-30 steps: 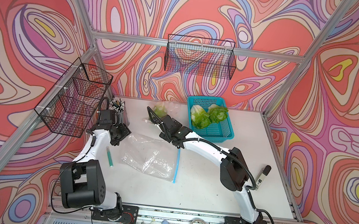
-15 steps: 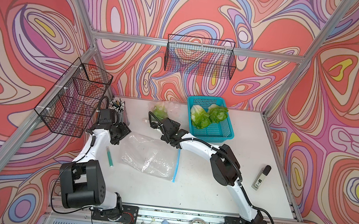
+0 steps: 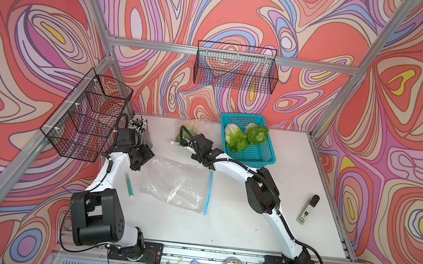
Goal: Open the zip-top bag and take out the chinese cabbages
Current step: Pick up the zipper food storage bag at the center of the board.
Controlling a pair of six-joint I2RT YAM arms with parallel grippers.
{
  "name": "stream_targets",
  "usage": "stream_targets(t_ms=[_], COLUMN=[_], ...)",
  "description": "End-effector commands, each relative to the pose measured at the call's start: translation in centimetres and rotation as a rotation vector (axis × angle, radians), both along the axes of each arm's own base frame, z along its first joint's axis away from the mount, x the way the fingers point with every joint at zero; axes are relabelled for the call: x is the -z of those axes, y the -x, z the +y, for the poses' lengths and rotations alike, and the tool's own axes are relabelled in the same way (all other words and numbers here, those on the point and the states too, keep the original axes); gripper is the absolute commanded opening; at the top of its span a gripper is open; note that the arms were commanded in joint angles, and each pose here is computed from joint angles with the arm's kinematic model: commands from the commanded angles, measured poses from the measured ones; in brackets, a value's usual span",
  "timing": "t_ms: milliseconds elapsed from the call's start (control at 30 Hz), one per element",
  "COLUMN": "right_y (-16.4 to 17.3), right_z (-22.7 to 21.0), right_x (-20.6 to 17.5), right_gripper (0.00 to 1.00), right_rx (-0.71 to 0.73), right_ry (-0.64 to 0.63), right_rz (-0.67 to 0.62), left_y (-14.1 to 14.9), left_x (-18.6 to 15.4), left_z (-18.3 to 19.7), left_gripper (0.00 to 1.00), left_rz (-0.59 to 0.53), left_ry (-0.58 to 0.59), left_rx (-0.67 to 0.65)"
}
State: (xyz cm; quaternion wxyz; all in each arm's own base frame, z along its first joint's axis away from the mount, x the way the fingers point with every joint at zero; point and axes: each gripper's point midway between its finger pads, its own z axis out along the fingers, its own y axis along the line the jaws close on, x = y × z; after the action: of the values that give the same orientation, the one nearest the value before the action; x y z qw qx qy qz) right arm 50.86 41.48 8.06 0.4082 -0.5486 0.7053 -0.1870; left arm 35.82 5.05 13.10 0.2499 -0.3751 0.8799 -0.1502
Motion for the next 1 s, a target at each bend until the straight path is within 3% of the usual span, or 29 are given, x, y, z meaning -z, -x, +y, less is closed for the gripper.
stream_targets(t_ms=[0, 100, 300, 433, 967], right_y=[-0.9, -1.3, -1.5, -1.5, 0.4], right_z=[0.7, 0.6, 0.7, 0.6, 0.6], right_x=[0.3, 0.5, 0.0, -1.3, -10.5], right_gripper=[0.72, 0.61, 0.17, 0.00, 0.00], right_rx=[-0.034, -0.032, -0.032, -0.031, -0.040], right_ry=[-0.002, 0.001, -0.013, -0.029, -0.236], right_rz=[-0.019, -0.025, -0.038, -0.054, -0.062], left_y=[-0.4, -0.4, -0.5, -0.5, -1.0], left_x=[-1.5, -1.4, -1.3, -1.3, -2.5], left_z=[0.2, 0.2, 0.2, 0.2, -0.3], left_gripper=[0.68, 0.67, 0.67, 0.67, 0.61], left_rz=[-0.042, -0.041, -0.037, -0.036, -0.092], left_ry=[-0.014, -0.012, -0.010, -0.010, -0.004], left_rx=[0.009, 0.008, 0.009, 0.010, 0.047])
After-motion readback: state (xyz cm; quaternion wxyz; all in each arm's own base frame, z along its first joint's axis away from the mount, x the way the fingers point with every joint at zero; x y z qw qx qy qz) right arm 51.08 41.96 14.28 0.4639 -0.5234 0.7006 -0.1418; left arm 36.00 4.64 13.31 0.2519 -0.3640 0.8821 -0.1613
